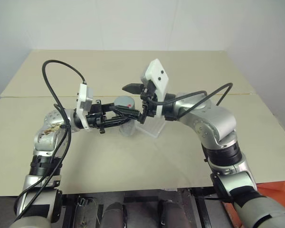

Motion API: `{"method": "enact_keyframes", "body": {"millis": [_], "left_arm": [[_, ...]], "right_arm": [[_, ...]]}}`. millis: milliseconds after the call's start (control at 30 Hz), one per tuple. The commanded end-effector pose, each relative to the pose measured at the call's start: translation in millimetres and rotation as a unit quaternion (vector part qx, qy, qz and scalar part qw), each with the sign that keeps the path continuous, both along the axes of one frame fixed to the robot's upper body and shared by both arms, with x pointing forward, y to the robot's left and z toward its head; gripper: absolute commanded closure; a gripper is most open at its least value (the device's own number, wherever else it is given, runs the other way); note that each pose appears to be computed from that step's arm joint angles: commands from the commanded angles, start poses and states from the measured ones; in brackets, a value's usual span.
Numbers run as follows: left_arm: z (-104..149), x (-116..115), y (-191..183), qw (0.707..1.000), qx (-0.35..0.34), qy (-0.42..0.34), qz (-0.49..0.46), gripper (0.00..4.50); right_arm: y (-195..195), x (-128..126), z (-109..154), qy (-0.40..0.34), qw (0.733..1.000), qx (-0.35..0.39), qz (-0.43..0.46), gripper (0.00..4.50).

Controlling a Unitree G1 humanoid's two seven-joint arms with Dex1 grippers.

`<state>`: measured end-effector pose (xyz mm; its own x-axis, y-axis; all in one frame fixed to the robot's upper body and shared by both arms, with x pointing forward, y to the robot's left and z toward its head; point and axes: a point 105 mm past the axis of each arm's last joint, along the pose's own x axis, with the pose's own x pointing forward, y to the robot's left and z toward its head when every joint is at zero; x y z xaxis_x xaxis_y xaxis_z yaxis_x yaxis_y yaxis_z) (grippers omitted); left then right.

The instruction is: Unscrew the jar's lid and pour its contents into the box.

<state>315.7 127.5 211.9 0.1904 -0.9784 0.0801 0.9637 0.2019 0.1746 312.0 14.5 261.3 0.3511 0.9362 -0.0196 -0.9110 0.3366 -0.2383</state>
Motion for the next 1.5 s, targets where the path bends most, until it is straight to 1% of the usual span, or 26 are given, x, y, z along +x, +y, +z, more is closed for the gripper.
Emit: {"method": "enact_keyframes", "body": {"millis": [33, 500, 1200, 1267, 1400, 1500], "left_arm": [[12, -6, 2, 0.999, -0.003, -0.033, -0.002, 2.42], [12, -8, 9, 1.0, -0.001, -0.029, 0.006, 2.42], [12, -11, 10, 0.999, 0.001, -0.032, 0.008, 2.42], [12, -9, 11, 0.999, 0.001, -0.032, 0.014, 2.42], [10, -2, 11, 0.999, -0.002, -0.026, 0.024, 2.42], [8, 0, 9, 0.999, 0.001, -0.027, 0.021, 2.42]], "right_arm": [[-7, 3, 12, -0.024, 1.0, 0.011, -0.014, 0.0], [-39, 10, 9, -0.018, 0.999, 0.003, -0.046, 0.0], [-57, 10, 4, -0.013, 0.998, -0.002, -0.063, 0.0], [-59, 7, 5, -0.012, 0.998, -0.001, -0.057, 0.0], [-54, -11, 10, -0.014, 1.0, 0.006, -0.012, 0.0], [-48, -16, 13, -0.011, 1.0, 0.016, 0.001, 0.0]]}}
